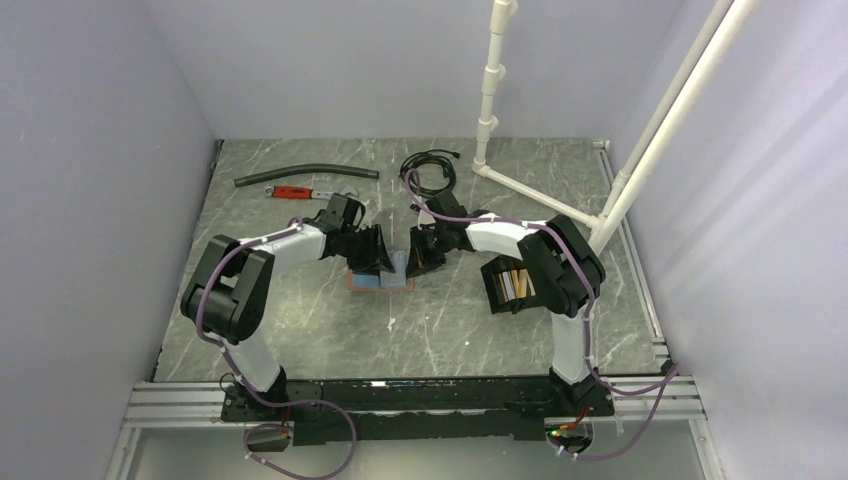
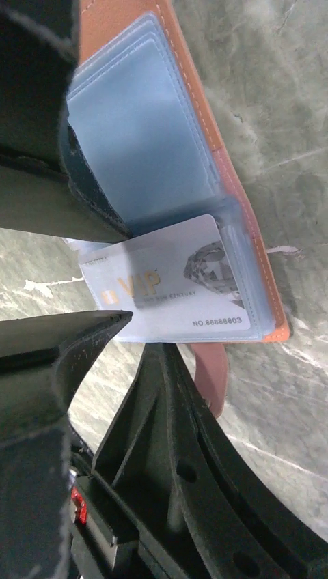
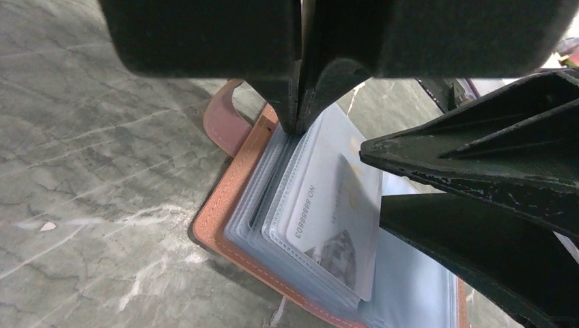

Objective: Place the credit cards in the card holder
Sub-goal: Insert the credit card into the card holder.

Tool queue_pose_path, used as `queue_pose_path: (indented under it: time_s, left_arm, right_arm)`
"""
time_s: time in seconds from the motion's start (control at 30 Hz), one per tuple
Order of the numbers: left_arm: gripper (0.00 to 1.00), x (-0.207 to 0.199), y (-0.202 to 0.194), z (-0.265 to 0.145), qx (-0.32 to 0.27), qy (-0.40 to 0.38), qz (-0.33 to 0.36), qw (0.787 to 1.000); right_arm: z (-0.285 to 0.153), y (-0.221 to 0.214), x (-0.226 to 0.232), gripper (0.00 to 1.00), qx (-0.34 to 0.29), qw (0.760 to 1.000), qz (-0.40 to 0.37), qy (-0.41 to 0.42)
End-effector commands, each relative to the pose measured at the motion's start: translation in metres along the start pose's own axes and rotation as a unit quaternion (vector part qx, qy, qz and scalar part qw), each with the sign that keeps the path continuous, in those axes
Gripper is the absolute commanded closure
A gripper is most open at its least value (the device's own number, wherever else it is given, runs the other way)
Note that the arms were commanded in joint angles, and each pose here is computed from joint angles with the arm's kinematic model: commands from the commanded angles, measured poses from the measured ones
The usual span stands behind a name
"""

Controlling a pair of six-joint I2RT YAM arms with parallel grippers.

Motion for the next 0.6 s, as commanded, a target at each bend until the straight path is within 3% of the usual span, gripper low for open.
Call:
queue_pose_path:
  time_s: [0.0, 0.17, 0.3, 0.47, 0.57]
  left_arm:
    - [0.54, -0.018, 0.011, 0.005, -0.018, -0.003, 0.061, 0.998]
    - [0.53, -0.020, 0.006, -0.003, -0.015, -0.002, 0.073, 0.997]
    - [0.45, -0.015, 0.003, -0.009, -0.014, 0.026, 0.061, 0.998]
    - [0.44, -0.012, 0.010, -0.009, -0.014, 0.053, 0.052, 0.997]
    - [0.44, -0.015, 0.017, -0.002, -0.015, 0.031, 0.062, 0.997]
  right_arm:
    - [0.007, 0.012, 0.011, 1.00, -0.019, 0.999, -0.020, 0.021]
    - [0.005, 0.009, 0.009, 1.00, -0.017, 0.999, -0.023, 0.014]
    - [0.004, 0.009, 0.006, 1.00, -0.020, 0.999, -0.028, 0.001]
    - [0.003, 0.011, 0.004, 0.99, -0.022, 0.999, -0.032, -0.016]
    - [0.005, 0.011, 0.003, 0.99, -0.021, 0.999, -0.030, -0.017]
Point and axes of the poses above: each gripper's point midway between its finger pads, its own z axis out along the fingers, its own x axis along the line the jaws close on, y = z × x, the point moved 8 cm from there along -z, back along the fingers, and after that the axes turned 6 degrees about z, right-handed, at the moved point
